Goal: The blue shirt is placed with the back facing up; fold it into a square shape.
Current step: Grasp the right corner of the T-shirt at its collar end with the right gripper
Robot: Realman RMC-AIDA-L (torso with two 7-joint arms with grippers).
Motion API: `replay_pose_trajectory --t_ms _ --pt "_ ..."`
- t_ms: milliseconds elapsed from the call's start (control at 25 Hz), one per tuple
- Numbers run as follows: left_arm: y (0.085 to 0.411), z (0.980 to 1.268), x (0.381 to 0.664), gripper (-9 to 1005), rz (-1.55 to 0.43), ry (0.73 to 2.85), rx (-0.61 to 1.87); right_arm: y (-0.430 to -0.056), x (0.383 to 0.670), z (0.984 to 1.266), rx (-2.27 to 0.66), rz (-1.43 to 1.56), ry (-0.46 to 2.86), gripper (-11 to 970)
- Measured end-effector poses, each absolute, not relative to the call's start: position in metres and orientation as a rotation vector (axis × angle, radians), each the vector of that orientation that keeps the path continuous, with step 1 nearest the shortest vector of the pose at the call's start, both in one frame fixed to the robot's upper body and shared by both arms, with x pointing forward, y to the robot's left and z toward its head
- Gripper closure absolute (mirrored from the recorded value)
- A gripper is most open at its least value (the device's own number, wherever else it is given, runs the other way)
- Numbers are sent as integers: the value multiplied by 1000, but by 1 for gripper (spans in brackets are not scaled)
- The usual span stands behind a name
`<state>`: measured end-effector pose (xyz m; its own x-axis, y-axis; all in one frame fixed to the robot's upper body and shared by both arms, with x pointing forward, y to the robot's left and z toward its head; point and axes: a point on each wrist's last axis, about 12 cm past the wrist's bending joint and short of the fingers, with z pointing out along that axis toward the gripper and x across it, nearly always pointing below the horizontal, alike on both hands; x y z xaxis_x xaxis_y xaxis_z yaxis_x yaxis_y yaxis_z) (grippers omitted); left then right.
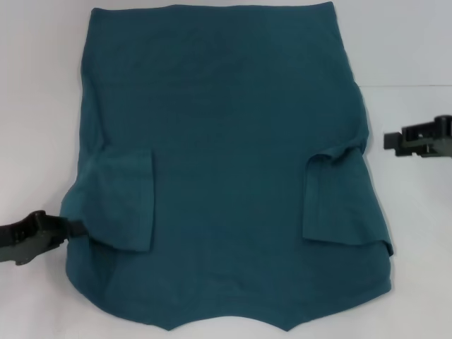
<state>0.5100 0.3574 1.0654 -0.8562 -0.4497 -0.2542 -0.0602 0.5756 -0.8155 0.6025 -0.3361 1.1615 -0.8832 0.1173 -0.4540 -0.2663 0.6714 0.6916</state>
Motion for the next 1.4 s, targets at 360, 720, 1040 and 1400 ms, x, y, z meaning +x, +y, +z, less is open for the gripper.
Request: replay_pose_trajectory --t_ms 360,720,1040,1400 --pt "364 1068 511 941 -1195 2340 -433 -362 575 1161 -225 1052 2646 504" --pt "362 1068 514 942 -1189 2342 -428 -357 571 1143 -313 940 2754 503" --pt "362 1065 513 942 -1179 2345 -442 -338 575 1128 -367 883 2776 502" --pt "361 1065 513 943 -1181 2342 -445 -330 574 1123 -399 891 2800 501"
